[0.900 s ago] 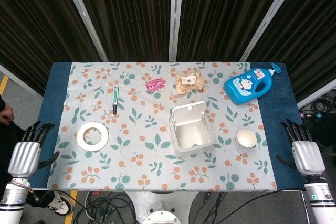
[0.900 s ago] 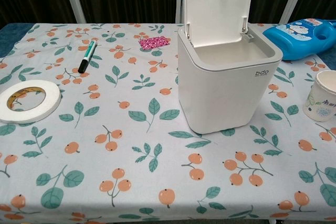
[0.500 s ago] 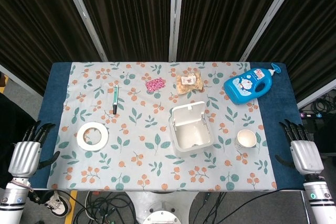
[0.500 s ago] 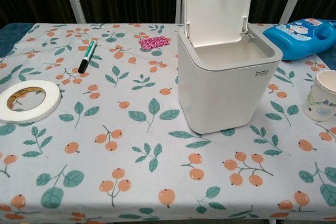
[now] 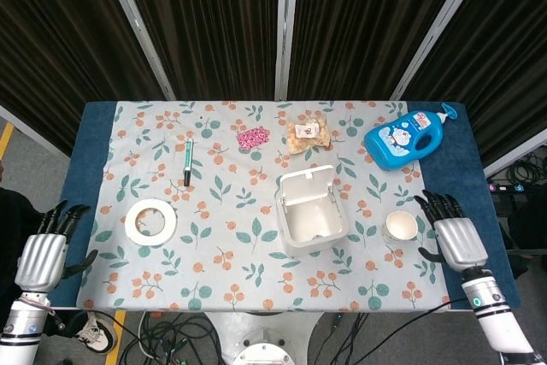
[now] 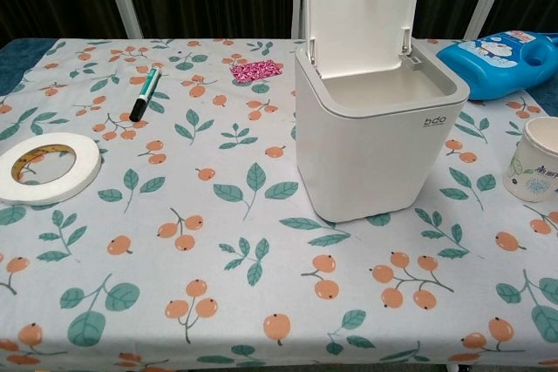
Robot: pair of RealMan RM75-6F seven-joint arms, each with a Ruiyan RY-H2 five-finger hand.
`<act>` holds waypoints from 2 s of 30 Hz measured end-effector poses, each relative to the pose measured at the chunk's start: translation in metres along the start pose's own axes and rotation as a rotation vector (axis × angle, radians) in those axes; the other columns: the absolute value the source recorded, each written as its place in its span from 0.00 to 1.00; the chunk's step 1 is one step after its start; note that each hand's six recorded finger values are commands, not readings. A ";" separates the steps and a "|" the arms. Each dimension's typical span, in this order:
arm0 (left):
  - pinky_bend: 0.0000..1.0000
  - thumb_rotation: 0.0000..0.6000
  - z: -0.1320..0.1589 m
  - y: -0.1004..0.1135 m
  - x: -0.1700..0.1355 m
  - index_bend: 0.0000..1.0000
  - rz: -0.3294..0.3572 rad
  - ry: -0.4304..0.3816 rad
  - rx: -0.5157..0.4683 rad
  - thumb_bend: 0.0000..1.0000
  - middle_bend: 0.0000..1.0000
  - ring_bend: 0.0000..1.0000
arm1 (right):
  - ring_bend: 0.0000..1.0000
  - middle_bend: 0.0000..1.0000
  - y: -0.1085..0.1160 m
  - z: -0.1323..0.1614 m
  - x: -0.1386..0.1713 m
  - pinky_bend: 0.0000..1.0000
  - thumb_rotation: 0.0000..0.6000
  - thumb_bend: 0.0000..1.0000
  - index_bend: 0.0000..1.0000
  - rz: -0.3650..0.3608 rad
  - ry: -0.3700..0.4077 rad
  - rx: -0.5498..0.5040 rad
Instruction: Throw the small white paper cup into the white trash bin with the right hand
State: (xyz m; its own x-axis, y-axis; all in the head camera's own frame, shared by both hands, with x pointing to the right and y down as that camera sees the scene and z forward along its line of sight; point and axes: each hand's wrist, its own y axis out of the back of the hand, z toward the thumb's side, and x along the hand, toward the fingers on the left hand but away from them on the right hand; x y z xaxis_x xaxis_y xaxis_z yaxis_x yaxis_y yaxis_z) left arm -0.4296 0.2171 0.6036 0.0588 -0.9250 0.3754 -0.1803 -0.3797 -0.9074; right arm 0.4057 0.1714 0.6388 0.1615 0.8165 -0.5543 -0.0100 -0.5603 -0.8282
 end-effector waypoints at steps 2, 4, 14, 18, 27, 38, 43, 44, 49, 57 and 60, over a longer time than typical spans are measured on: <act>0.13 1.00 -0.001 0.001 -0.001 0.17 0.001 0.003 0.002 0.23 0.16 0.03 | 0.00 0.01 -0.007 0.010 -0.008 0.01 1.00 0.09 0.00 0.025 0.019 0.009; 0.13 1.00 -0.002 0.001 -0.001 0.17 0.000 0.007 0.004 0.23 0.16 0.03 | 0.00 0.03 -0.011 0.017 -0.013 0.05 1.00 0.10 0.00 0.041 0.029 0.012; 0.13 1.00 -0.004 0.000 0.000 0.17 -0.005 0.014 0.000 0.23 0.16 0.03 | 0.13 0.21 -0.019 0.034 -0.028 0.39 1.00 0.21 0.03 0.057 0.056 0.013; 0.13 1.00 -0.005 -0.001 0.000 0.17 -0.009 0.015 0.000 0.23 0.16 0.03 | 0.22 0.30 -0.020 0.034 -0.027 0.47 1.00 0.25 0.20 0.056 0.059 0.014; 0.13 1.00 -0.002 0.001 0.002 0.17 -0.006 0.007 -0.002 0.23 0.16 0.03 | 0.30 0.35 -0.016 0.033 -0.025 0.52 1.00 0.27 0.41 0.036 0.066 0.002; 0.13 1.00 -0.001 0.009 0.002 0.17 0.015 0.002 -0.001 0.23 0.16 0.03 | 0.30 0.35 0.040 0.052 -0.023 0.51 1.00 0.26 0.41 -0.111 0.160 -0.043; 0.13 1.00 -0.001 0.010 0.002 0.17 0.017 0.000 0.001 0.23 0.16 0.03 | 0.30 0.35 0.093 0.075 -0.019 0.51 1.00 0.26 0.41 -0.242 0.236 -0.052; 0.13 1.00 0.000 0.010 0.002 0.17 0.017 0.000 0.000 0.23 0.16 0.03 | 0.31 0.35 0.101 0.079 -0.018 0.51 1.00 0.26 0.41 -0.259 0.249 -0.051; 0.13 1.00 0.002 0.009 0.004 0.17 0.014 -0.004 -0.004 0.23 0.16 0.03 | 0.30 0.35 0.138 0.113 -0.015 0.50 1.00 0.25 0.41 -0.321 0.341 -0.061; 0.13 1.00 0.000 0.006 0.004 0.17 0.010 -0.001 -0.007 0.23 0.16 0.03 | 0.30 0.32 0.137 0.158 -0.021 0.48 1.00 0.21 0.37 -0.306 0.473 -0.112; 0.13 1.00 -0.001 0.006 0.004 0.17 0.008 0.001 -0.008 0.23 0.16 0.03 | 0.26 0.30 0.128 0.172 -0.025 0.45 1.00 0.18 0.30 -0.283 0.505 -0.138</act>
State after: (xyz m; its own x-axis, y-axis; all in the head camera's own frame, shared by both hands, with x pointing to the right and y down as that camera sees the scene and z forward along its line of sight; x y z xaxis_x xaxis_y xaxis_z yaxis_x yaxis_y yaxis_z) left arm -0.4314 0.2116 0.6001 0.0559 -0.9282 0.3680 -0.1883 -0.3717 -0.9090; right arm 0.2309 0.1032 0.5321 0.5892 0.7882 -0.1777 0.2251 -0.3713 -0.9008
